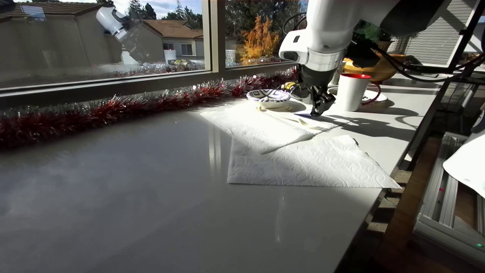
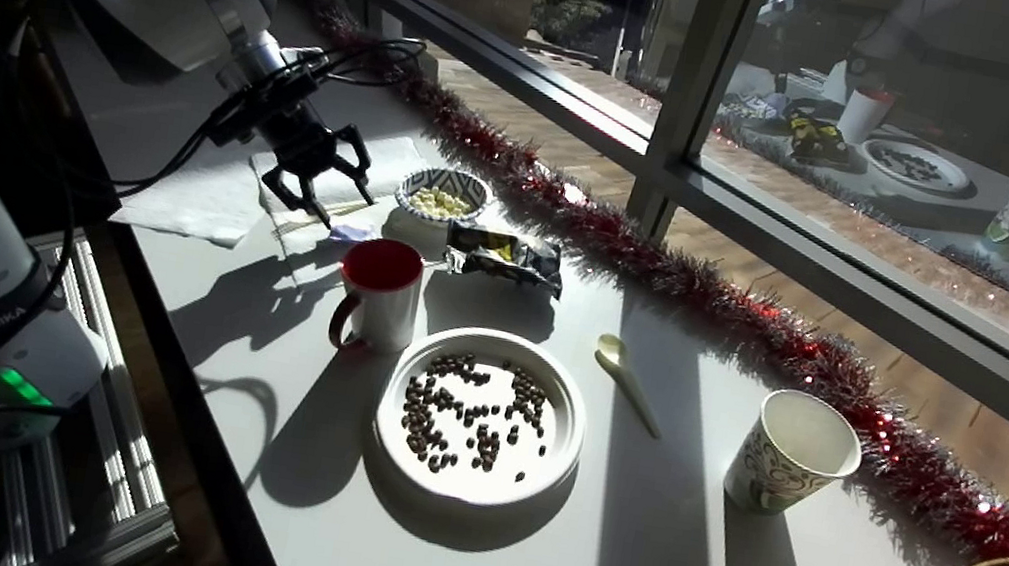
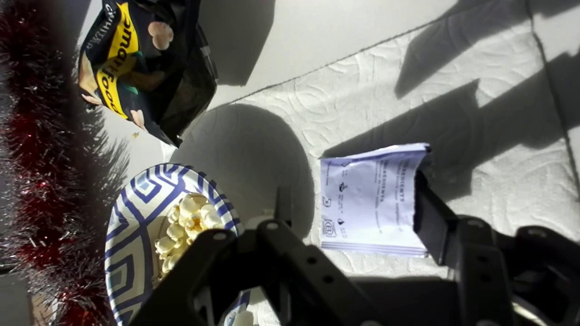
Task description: Move the blue packet to the left side of blue plate
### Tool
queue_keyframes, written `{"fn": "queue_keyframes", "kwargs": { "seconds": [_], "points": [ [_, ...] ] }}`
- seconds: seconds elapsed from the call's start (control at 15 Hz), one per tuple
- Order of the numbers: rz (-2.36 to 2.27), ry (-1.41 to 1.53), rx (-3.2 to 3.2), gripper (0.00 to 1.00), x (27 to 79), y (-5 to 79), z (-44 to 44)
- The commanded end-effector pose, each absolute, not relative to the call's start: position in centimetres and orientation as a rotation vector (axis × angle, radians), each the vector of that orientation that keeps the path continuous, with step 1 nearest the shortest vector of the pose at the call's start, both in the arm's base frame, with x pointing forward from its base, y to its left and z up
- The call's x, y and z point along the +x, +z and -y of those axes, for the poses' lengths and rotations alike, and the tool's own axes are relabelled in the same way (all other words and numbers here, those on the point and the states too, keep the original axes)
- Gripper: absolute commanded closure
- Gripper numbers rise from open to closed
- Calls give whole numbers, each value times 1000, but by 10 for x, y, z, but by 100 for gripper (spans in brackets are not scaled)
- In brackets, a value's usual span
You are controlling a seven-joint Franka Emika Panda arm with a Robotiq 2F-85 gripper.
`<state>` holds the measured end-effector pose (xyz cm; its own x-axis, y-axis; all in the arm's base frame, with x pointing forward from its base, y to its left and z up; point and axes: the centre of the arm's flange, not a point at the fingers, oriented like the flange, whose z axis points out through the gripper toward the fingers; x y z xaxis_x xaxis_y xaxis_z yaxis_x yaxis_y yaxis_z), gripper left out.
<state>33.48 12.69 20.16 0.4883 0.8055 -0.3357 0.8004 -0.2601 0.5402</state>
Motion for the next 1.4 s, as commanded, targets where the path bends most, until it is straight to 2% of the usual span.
{"fn": "queue_keyframes", "kwargs": {
  "seconds": [0.0, 0.07, 0.2, 0.27, 0.33, 0.47, 0.53, 0.67, 0.8, 0.87, 1.33],
  "points": [
    [-1313, 74, 2038, 36, 297, 213, -113],
    [-1314, 86, 2033, 38, 297, 212, -114],
    [-1310, 105, 2027, 52, 296, 211, -115],
    [-1307, 114, 2022, 62, 295, 211, -115],
    [-1306, 120, 2019, 67, 295, 210, -115],
    [-1297, 134, 2015, 75, 294, 208, -114],
    [-1293, 142, 2016, 72, 294, 207, -113],
    [-1283, 153, 2017, 77, 293, 204, -111],
    [-1275, 164, 2019, 95, 293, 202, -110],
    [-1273, 166, 2023, 99, 292, 202, -110],
    [-1300, 130, 2007, 100, 278, 216, -120]
  ]
}}
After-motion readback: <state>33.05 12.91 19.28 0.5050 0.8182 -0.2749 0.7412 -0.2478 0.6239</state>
